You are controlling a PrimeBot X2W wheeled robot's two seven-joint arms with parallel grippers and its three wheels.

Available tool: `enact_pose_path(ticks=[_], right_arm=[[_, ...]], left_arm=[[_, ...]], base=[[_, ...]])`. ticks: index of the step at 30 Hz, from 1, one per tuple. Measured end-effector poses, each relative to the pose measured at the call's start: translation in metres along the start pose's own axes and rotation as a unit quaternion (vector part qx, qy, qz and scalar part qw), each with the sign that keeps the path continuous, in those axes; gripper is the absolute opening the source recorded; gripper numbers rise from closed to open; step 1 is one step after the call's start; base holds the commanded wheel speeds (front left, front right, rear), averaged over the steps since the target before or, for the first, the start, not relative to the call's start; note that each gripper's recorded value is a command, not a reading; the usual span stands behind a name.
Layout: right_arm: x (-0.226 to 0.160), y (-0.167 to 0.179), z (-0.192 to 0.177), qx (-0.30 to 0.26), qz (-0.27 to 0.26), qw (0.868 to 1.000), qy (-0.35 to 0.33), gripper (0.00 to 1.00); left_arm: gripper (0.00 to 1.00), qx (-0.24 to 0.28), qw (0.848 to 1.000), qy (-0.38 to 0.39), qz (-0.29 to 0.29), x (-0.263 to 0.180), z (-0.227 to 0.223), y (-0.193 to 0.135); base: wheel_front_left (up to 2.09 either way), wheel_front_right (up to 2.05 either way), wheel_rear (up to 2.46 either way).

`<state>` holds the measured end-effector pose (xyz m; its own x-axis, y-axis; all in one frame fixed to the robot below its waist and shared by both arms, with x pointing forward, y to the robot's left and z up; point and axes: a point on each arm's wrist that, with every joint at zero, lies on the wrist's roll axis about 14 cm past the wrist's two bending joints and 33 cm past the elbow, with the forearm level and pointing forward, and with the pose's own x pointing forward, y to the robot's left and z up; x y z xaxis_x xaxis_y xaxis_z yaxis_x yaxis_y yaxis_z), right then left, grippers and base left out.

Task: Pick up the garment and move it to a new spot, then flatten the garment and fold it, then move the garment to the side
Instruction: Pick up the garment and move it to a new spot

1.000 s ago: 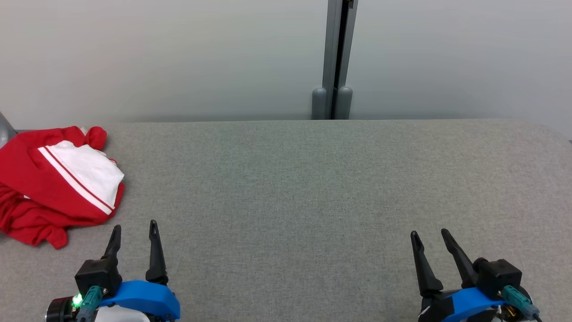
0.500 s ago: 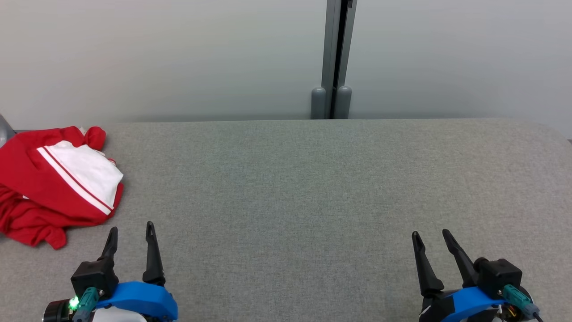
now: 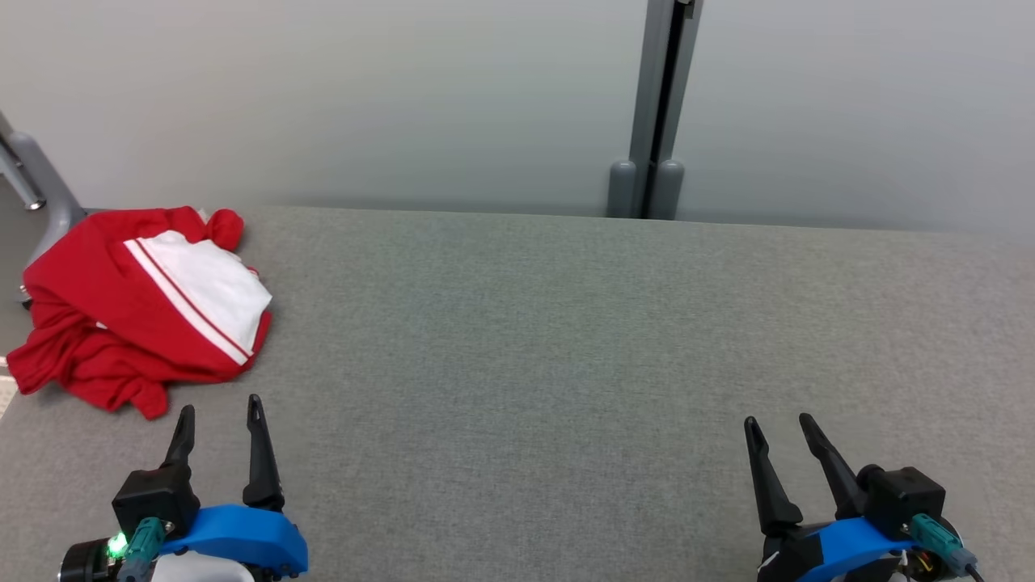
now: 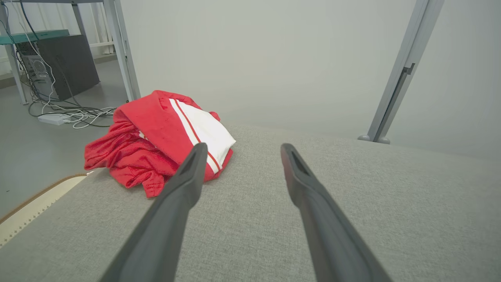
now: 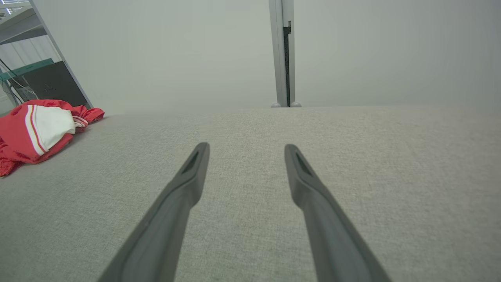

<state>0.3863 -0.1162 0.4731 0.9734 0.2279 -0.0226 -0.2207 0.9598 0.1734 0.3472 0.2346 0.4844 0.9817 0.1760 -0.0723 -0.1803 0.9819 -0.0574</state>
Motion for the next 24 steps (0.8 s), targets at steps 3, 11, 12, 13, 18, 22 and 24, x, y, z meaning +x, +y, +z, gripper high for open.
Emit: enact_pose_path(ticks=[3, 11, 12, 13, 18, 22, 24], right_arm=[[0.007, 0.010, -0.002, 0.002, 0.016, 1.000, 0.003, 1.00], [0.026, 0.044, -0.007, 0.003, 0.067, 0.998, 0.011, 1.00], [0.029, 0.048, -0.007, 0.003, 0.074, 0.997, 0.011, 1.00], [0.031, 0.053, -0.007, 0.003, 0.081, 0.997, 0.011, 1.00], [0.039, 0.073, -0.012, 0.004, 0.110, 0.994, 0.017, 1.00], [0.045, 0.089, -0.016, 0.005, 0.131, 0.991, 0.023, 1.00], [0.047, 0.095, -0.018, 0.006, 0.140, 0.990, 0.026, 1.00]], left_arm=[[1.00, 0.004, 1.000, -0.007, 0.020, -0.005, 0.004, 0.015], [1.00, 0.004, 0.996, -0.015, 0.084, -0.026, 0.009, 0.057], [1.00, 0.001, 0.996, -0.015, 0.093, -0.029, 0.009, 0.063], [1.00, 0.002, 0.995, -0.016, 0.102, -0.033, 0.009, 0.069], [1.00, 0.008, 0.990, -0.023, 0.141, -0.051, 0.012, 0.092], [1.00, 0.008, 0.986, -0.019, 0.166, -0.066, 0.009, 0.106], [1.00, 0.008, 0.984, -0.020, 0.176, -0.071, 0.009, 0.112]], base=[[0.00, 0.00, 0.00], [0.00, 0.00, 0.00], [0.00, 0.00, 0.00], [0.00, 0.00, 0.00], [0.00, 0.00, 0.00], [0.00, 0.00, 0.00], [0.00, 0.00, 0.00]])
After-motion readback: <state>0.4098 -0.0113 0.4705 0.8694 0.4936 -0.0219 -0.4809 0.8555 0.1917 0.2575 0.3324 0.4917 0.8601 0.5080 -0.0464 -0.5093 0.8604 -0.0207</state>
